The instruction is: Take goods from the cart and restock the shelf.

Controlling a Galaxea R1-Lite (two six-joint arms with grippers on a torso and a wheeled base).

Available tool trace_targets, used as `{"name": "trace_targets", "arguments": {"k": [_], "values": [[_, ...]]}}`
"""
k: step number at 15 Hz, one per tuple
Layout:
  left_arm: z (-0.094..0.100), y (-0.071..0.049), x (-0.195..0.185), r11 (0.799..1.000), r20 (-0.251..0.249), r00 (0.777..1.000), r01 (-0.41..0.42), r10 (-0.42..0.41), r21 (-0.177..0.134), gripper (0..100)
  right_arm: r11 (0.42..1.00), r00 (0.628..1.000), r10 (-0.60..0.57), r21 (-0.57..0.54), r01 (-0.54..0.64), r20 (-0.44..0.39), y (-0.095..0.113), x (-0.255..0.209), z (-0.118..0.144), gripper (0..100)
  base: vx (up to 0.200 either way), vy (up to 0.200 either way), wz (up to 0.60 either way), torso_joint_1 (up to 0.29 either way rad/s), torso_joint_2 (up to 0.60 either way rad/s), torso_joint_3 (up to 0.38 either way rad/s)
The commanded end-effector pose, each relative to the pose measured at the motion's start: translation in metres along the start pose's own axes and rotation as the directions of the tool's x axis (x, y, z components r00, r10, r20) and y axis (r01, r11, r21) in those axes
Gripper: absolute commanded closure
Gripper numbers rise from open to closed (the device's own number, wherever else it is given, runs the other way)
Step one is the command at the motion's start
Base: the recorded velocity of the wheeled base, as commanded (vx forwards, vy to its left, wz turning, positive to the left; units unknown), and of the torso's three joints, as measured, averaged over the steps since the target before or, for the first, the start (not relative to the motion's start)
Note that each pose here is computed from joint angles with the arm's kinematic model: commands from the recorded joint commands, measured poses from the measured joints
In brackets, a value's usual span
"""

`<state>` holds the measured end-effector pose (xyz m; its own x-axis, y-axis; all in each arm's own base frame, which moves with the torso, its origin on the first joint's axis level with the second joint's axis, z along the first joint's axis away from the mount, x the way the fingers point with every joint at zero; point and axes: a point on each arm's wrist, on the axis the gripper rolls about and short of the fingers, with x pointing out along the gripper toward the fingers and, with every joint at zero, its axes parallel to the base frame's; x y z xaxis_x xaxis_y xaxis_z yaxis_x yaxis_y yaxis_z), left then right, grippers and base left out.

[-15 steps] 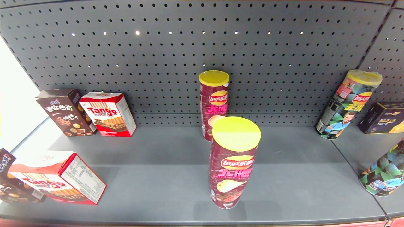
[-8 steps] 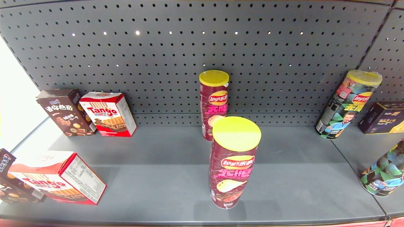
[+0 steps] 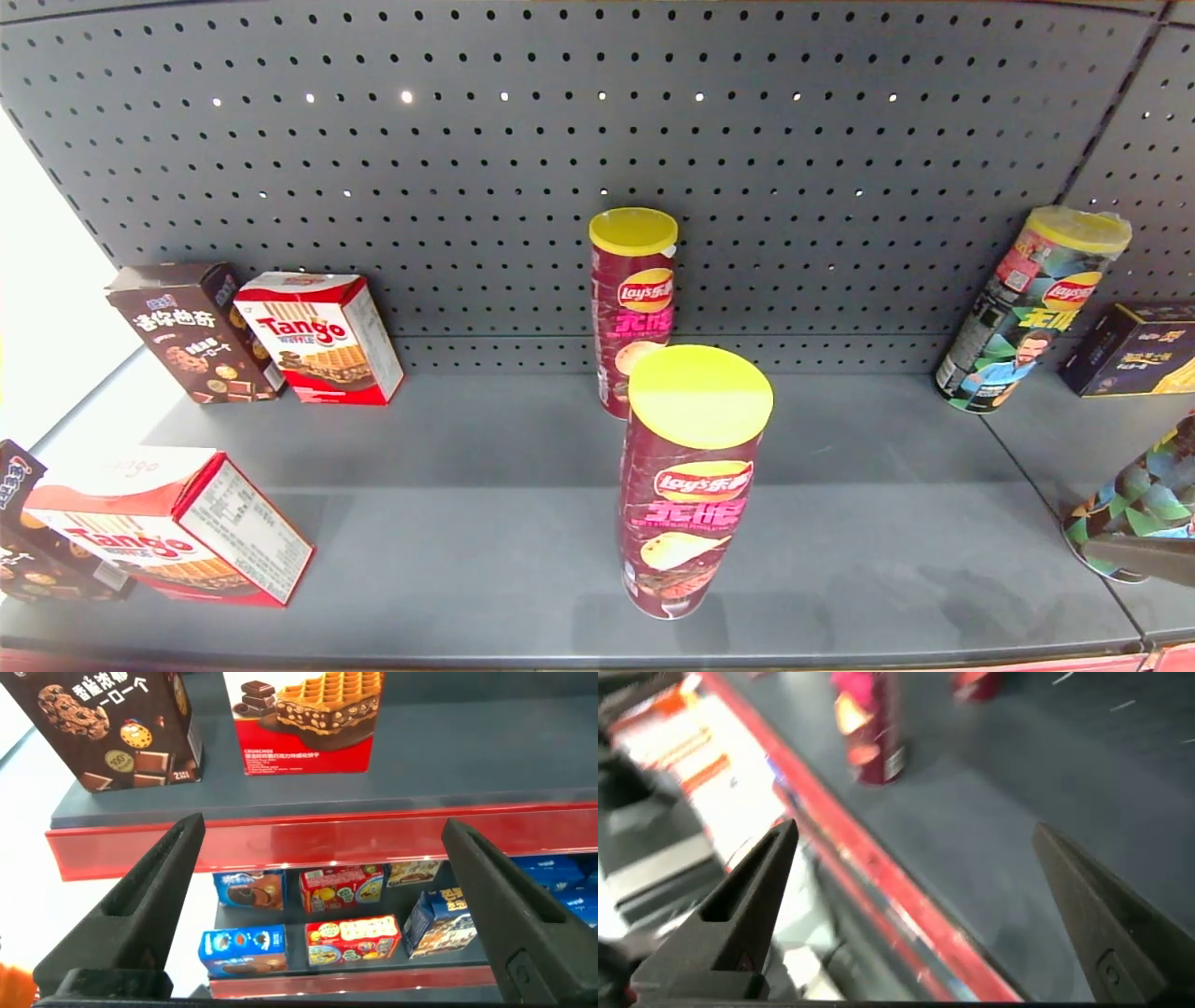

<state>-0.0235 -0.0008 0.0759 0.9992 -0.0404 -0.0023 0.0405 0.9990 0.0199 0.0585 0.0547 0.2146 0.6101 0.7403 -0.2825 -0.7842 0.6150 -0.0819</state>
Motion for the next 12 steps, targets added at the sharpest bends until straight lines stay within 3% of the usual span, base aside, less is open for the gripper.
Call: {"name": "trace_targets", "arguments": {"k": [1,12], "values": [[0.0,0.0,0.0,1.0,-0.004,1.0,0.0,0.0,0.0,0,0.999,0.994,0.038,0.005,-0.038,-0.1,0.001,0.022,-0.006,0,0.0,0.0,0.0,0.0,0.0,0.0],[0.0,0.0,0.0,1.0,-0.002,1.0,0.0,0.0,0.001,0,0.988,0.971,-0.14,0.031,0.149,-0.192,-0.011,0.094,0.008,0,0.0,0.0,0.0,0.0,0.0,0.0]]}}
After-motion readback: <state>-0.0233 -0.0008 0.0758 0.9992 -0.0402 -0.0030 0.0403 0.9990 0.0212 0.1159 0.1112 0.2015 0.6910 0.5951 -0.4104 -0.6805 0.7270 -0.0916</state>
